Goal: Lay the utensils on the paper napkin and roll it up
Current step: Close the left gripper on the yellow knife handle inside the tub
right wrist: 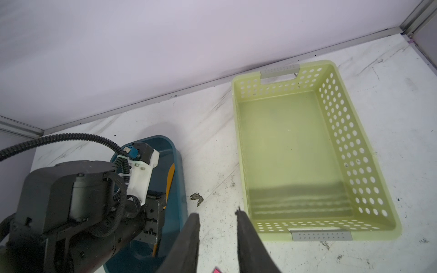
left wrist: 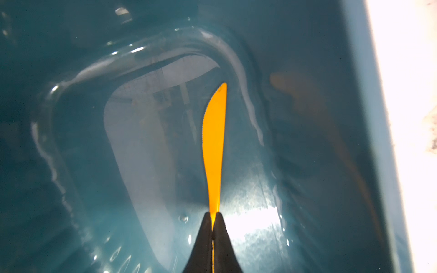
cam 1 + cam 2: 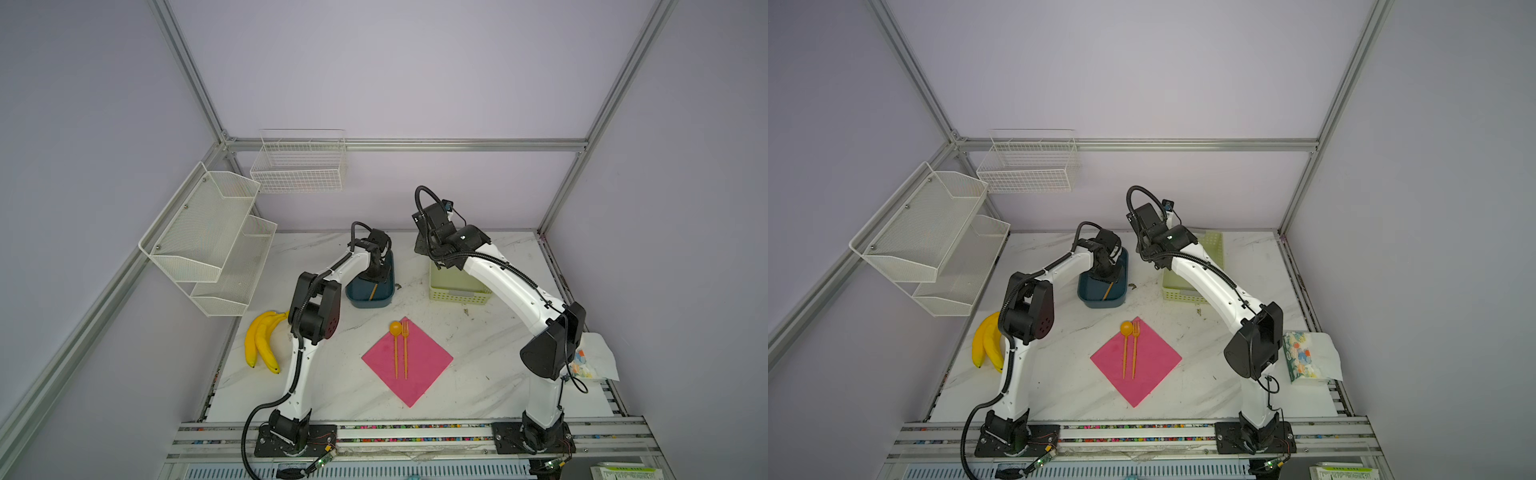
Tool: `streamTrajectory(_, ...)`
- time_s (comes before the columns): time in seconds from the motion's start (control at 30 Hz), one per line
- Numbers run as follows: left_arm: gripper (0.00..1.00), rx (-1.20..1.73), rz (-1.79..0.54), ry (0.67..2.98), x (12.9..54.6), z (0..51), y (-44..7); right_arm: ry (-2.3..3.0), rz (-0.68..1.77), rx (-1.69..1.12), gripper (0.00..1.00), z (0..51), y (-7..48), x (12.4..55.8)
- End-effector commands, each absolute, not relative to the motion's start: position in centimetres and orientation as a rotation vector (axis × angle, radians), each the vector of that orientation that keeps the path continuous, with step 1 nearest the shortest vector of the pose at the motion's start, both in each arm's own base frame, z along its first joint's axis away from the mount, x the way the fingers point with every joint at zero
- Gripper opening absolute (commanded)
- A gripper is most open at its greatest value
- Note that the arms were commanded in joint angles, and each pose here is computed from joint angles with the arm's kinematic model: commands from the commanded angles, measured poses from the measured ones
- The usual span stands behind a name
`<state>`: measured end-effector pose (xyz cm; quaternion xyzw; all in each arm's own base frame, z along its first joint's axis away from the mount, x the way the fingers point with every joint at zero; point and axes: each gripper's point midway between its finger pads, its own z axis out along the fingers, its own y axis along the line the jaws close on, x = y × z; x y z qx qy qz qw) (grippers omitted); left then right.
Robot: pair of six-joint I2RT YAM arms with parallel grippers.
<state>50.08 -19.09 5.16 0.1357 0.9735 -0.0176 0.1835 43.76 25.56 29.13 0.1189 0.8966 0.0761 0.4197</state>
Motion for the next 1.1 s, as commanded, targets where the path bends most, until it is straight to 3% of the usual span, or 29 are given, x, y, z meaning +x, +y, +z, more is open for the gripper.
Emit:
streamTrajectory(0.0,0.08,0.380,-0.091,2.596,51.8,12.3,-19.9,2.193,0.206,0.325,0.31,31.7,24.3,43.2)
streamTrajectory(0.13,0.19,0.392,-0.093,2.632,51.2,11.1,-19.9,2.196,0.203,0.324,0.31,31.6,24.1,42.9)
streamTrajectory(0.37,0.25,0.402,-0.047,2.681,51.2,8.3,-19.7,2.200,0.198,0.316,0.31,31.5,24.0,42.9)
streamTrajectory(1.07,0.26,0.430,0.090,2.811,48.3,3.2,-18.7,2.219,0.192,0.311,0.31,30.7,24.0,42.9)
